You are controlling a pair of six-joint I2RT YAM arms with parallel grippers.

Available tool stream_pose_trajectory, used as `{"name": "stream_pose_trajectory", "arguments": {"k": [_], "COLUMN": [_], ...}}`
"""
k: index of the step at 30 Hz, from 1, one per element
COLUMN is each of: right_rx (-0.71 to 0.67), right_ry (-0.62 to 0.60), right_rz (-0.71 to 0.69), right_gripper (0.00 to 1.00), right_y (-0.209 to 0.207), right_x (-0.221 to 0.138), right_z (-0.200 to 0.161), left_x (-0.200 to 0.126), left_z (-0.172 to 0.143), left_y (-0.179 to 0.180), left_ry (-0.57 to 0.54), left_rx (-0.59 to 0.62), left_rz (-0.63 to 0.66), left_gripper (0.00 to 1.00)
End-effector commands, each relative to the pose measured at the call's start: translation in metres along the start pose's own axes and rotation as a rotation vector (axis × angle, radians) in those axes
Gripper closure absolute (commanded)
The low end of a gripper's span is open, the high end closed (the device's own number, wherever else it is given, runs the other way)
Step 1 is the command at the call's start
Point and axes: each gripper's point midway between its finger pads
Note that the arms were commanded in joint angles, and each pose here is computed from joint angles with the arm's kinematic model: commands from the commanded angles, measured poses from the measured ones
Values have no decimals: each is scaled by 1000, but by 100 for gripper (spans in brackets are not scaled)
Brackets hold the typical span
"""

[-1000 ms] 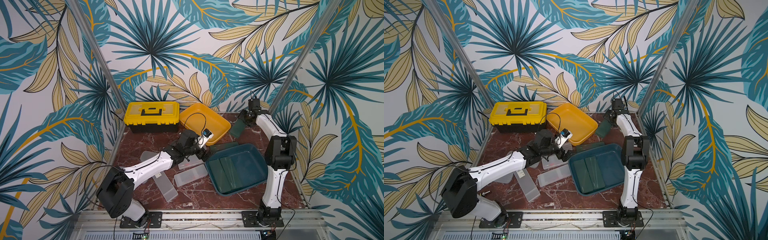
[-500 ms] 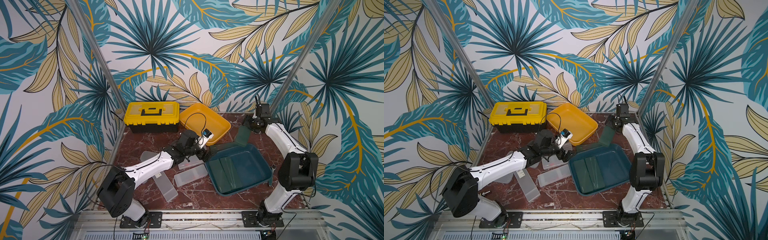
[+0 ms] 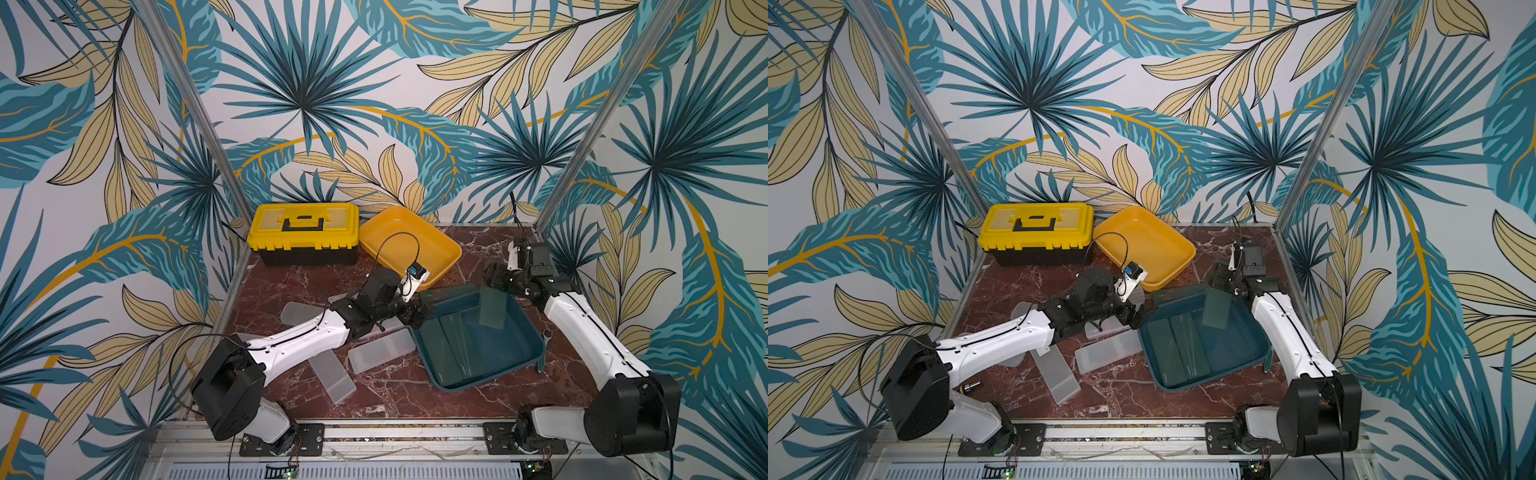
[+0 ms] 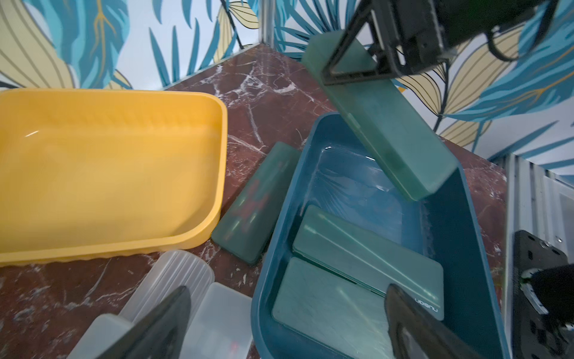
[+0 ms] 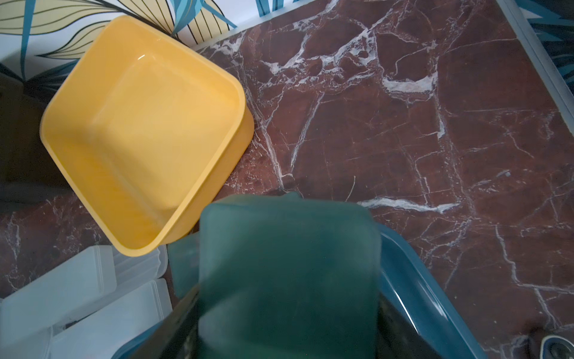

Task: Place the pencil cases by color into the storage box
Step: Pick up the pencil case from the center of the board.

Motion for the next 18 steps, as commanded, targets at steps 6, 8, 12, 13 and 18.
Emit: {"name": "stream_pose_trajectory", "arguments": {"k": [6,8,12,13,18], "right_rx": [-69,-89,-125,-132,-168], "right_ry": [-38,-40,-60,-64,-73], "right_rz": [24,22,13,20,9], "right_gripper": [32,32,30,30,30], "right_y": [4,4,0,0,-7], "right_x": [-8,-8,-9,-9,-6], "right_z": [-11,-15,-22,-25,-40], "left_x": [-21,-25,-29,-30,-36], "left_z": [0,-2,-7,-9,-13], "left_y": [20,22,24,23,16], "left_ry": [-51,-63,-66,-62,-34], "left_rx": [-101,-143,-185,-186,-171], "left_rz": [285,316,332,328,290], "left_gripper": [3,3,3,3,3]}}
Point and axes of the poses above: each gripper's point midway between its finger pads, its own x axis out along the fingers, its own y axis along the line the jaws close on, z = x × y, and after that the axes turned 4 degrees about x, right-handed
